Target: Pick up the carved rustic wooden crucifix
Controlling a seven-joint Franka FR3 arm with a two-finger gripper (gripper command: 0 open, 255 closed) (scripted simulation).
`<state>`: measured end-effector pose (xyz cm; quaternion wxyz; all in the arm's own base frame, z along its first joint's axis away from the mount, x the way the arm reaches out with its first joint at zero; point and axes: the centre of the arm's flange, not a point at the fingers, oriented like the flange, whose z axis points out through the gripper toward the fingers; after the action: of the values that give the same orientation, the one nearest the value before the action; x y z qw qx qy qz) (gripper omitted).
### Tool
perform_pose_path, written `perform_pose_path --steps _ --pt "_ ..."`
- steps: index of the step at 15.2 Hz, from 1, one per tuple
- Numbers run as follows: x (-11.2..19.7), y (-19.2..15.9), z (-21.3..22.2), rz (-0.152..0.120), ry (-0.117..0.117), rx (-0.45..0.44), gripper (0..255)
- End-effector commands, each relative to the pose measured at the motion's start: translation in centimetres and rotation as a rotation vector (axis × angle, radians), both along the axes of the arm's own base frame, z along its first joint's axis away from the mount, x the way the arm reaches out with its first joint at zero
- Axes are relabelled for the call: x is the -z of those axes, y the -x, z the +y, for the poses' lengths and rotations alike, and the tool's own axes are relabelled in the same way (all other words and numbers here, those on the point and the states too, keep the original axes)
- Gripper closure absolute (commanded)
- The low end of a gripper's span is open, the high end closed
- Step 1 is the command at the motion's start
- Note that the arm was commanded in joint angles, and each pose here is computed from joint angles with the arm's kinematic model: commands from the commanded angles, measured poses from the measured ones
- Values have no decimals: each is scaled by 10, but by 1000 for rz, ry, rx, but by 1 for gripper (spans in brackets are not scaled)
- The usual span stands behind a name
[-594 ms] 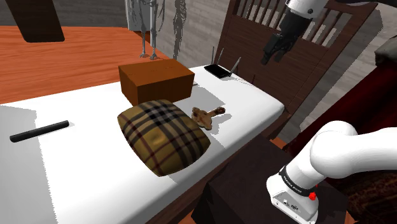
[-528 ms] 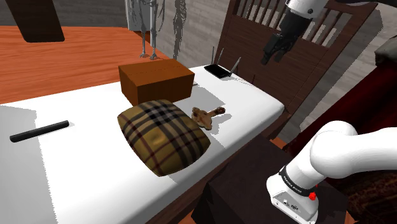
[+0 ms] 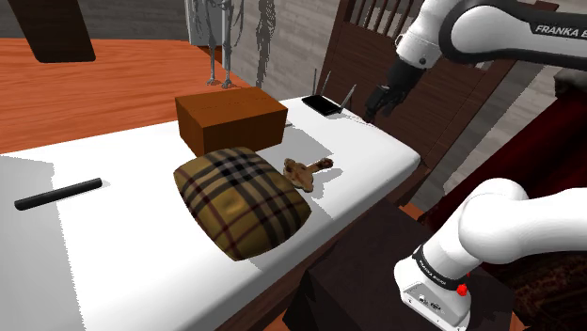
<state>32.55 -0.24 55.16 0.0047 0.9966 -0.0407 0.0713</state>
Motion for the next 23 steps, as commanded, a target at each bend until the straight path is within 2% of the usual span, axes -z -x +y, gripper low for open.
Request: perform_pose_path --steps 1,23 --pt "29 -7 2 -9 -1 -5 0" --pt "305 -89 30 -85 -9 -55 0"
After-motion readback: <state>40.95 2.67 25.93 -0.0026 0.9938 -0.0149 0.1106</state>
